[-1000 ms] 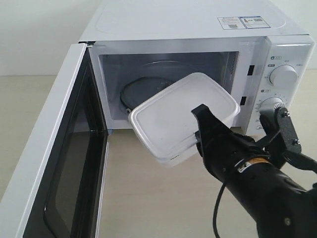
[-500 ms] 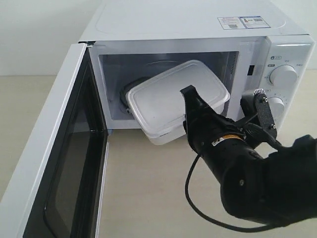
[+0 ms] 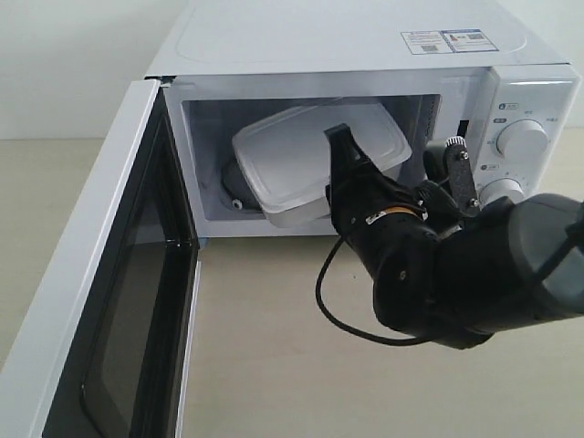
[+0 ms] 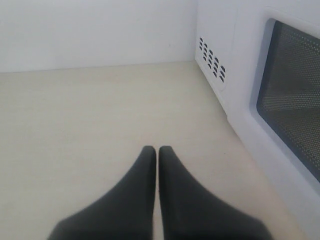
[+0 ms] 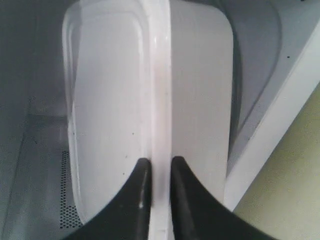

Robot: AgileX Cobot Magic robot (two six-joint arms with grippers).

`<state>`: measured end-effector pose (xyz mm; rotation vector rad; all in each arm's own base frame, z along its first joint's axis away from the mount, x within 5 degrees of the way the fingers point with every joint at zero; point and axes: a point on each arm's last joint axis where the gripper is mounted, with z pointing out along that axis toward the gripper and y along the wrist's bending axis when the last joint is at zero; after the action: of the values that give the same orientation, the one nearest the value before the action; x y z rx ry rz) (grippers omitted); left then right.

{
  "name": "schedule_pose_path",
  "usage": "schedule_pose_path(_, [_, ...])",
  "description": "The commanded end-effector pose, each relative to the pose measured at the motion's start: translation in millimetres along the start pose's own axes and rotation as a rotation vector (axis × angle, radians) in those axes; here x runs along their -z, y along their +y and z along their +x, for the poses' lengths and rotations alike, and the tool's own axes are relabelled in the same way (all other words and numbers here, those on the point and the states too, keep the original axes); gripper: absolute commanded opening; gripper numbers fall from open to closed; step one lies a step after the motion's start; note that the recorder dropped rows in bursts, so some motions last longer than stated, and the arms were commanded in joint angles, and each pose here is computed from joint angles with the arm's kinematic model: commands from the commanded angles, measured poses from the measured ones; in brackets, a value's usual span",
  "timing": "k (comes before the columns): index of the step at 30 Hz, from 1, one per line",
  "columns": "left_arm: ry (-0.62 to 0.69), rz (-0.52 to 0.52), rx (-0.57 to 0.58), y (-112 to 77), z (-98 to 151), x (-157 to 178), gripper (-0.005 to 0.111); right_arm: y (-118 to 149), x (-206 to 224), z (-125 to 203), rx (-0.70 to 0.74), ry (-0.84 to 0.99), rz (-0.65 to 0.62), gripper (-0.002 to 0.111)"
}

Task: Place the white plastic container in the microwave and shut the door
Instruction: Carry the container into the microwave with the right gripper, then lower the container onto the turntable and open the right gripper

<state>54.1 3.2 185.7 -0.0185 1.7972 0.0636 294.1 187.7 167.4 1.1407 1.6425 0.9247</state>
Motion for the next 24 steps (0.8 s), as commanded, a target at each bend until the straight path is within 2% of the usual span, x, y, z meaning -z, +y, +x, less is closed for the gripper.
schedule_pose_path(1, [-0.003,-0.003,-0.005,0.2,0.6,-0.1,0.004,10.7,-12.5,5.7,0.004,0.003,-0.037,0.000])
schedule_pose_path(9, [-0.003,-0.003,-0.005,0.2,0.6,-0.1,0.004,7.6,-31.5,14.6,0.006,0.002,-0.026,0.000])
schedule_pose_path(24, [-0.003,-0.003,-0.005,0.2,0.6,-0.1,0.004,7.8,-43.7,2.9,0.032,-0.011,-0.035,0.000])
